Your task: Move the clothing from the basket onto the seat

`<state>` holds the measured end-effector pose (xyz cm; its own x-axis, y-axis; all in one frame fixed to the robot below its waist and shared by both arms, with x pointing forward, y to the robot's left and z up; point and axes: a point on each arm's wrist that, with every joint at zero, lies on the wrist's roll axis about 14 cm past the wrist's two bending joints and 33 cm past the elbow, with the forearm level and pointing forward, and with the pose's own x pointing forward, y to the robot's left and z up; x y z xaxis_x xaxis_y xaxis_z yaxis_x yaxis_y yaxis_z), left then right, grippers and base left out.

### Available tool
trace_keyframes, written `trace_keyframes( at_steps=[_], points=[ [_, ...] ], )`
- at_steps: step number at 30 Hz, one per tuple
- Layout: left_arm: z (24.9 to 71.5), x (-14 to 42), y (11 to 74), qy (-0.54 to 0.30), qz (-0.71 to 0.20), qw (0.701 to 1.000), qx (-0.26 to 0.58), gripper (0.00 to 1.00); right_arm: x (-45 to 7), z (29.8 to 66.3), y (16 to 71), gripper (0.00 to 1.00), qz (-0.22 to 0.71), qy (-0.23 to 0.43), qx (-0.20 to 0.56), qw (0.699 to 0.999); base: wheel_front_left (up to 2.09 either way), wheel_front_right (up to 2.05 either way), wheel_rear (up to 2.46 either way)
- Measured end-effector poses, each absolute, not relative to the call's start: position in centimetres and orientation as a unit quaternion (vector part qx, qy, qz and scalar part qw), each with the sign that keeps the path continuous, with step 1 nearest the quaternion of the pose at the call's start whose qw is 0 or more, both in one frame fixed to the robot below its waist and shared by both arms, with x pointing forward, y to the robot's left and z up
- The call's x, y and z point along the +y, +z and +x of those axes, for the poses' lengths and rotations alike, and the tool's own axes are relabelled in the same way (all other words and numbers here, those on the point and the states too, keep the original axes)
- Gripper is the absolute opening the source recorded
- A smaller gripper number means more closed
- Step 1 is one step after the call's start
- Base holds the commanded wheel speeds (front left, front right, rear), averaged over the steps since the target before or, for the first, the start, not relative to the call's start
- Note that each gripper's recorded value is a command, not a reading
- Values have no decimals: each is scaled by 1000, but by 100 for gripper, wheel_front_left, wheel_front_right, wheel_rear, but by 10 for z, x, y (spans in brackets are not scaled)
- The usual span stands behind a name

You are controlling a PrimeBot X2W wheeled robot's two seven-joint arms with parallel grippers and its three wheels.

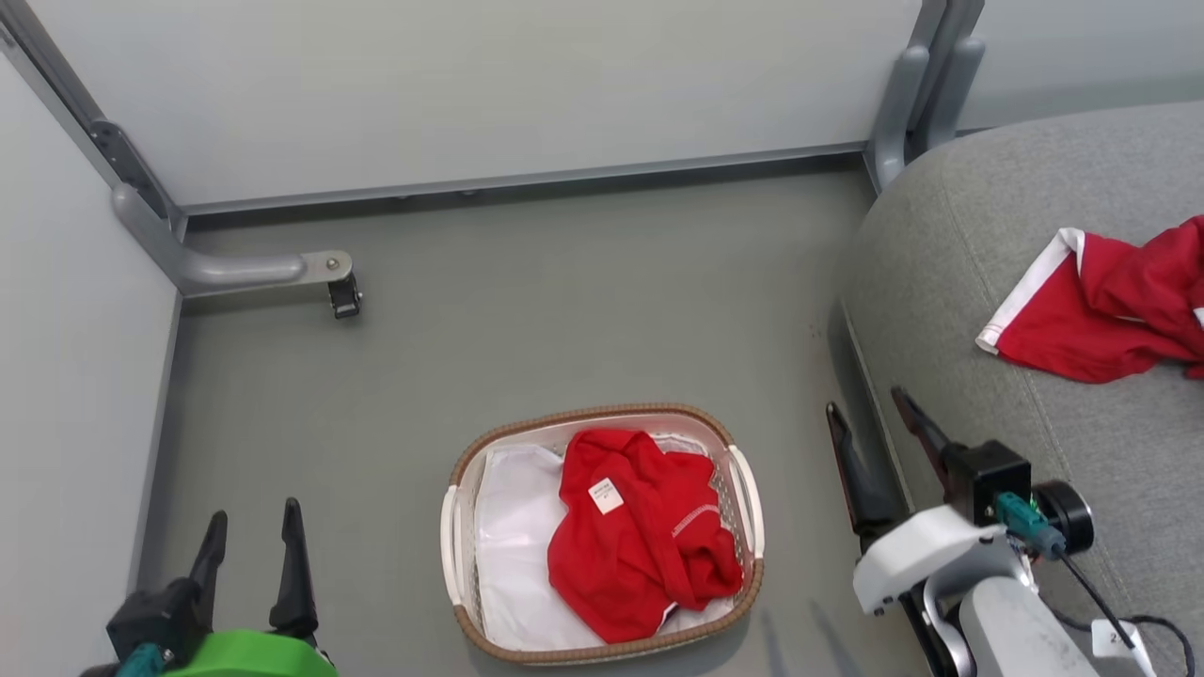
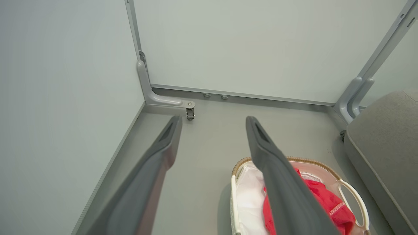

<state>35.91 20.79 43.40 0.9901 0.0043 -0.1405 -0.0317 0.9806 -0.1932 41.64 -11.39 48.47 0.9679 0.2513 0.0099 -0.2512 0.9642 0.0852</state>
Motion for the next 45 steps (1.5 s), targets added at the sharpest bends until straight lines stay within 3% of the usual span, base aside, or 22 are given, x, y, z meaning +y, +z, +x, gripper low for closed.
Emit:
trace_keyframes(
  at_steps=[6,16,34,45],
  points=[
    [348,205,439,10,-104,993,62,100,-114,403,484,100,43,127,3,991,0,0,0],
    [354,191,430,-8,-113,991,77,100,-112,412,486,100,36,132,-2,991,0,0,0],
    [441,108,390,-171,-110,970,130,100,-112,501,563,100,52,141,-141,978,0,0,0],
    [459,52,310,-295,-95,926,217,100,-117,550,555,100,55,146,-172,973,0,0,0]
  ],
)
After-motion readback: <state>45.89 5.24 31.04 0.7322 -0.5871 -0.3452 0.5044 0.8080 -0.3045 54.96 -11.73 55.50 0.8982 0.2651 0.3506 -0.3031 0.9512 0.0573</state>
